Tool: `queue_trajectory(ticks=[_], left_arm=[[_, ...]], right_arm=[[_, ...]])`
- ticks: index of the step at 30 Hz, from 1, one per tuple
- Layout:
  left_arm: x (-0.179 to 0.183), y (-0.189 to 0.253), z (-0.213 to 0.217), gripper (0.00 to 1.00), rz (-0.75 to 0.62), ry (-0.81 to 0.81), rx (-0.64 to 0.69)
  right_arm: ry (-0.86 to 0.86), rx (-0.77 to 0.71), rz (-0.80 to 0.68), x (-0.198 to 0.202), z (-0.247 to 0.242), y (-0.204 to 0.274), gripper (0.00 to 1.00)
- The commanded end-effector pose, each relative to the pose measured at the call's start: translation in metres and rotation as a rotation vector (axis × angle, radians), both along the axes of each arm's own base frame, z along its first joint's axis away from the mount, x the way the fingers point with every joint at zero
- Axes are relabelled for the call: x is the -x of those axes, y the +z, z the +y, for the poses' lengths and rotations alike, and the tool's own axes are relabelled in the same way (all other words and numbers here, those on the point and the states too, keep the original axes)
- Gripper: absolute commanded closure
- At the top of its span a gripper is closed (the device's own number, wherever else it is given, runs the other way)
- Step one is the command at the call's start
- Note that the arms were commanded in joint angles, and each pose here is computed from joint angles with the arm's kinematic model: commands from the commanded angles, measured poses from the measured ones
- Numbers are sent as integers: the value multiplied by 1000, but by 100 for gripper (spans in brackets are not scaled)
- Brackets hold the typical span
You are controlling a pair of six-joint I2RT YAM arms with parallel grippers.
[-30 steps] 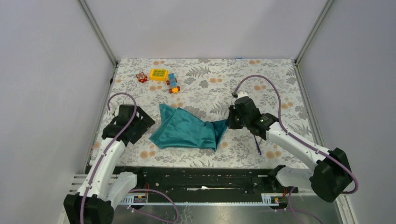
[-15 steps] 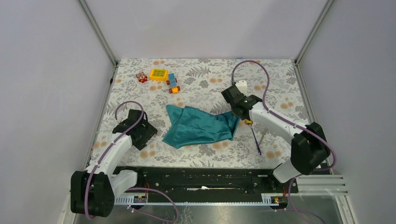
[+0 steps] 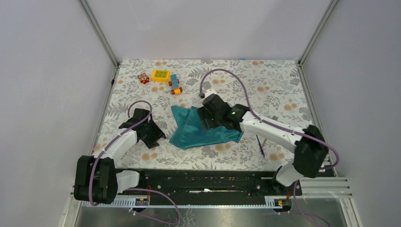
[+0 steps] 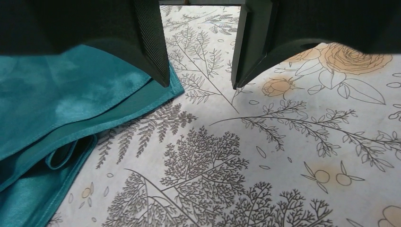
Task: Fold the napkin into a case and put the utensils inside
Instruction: Flatten out the crumpled napkin at the center of the board.
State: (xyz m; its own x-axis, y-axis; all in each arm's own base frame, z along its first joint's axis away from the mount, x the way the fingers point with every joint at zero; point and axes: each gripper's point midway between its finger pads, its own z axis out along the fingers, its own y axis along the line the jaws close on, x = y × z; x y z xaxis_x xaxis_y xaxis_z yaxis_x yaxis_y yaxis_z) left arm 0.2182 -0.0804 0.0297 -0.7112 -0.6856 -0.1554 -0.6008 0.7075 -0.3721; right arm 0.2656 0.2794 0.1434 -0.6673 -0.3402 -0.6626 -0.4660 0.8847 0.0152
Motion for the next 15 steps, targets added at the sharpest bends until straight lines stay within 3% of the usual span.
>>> queue_trajectory(ticks=[1,4,10,15], left_arm=[[-26,32,-7,39,-147,-105,7],[-33,51,-3,29,-201,-145,-30],[-37,68,-6,14,-295,-110,8],[-37,76,-4,9,-353,-50,27]], right_arm=[[56,-181,112,20,86,-8,29],[-165,-108,150,18,88,-28,24],[-331,-47,229,43,113,-66,23],[-303,-17,157,56,136,-84,25]])
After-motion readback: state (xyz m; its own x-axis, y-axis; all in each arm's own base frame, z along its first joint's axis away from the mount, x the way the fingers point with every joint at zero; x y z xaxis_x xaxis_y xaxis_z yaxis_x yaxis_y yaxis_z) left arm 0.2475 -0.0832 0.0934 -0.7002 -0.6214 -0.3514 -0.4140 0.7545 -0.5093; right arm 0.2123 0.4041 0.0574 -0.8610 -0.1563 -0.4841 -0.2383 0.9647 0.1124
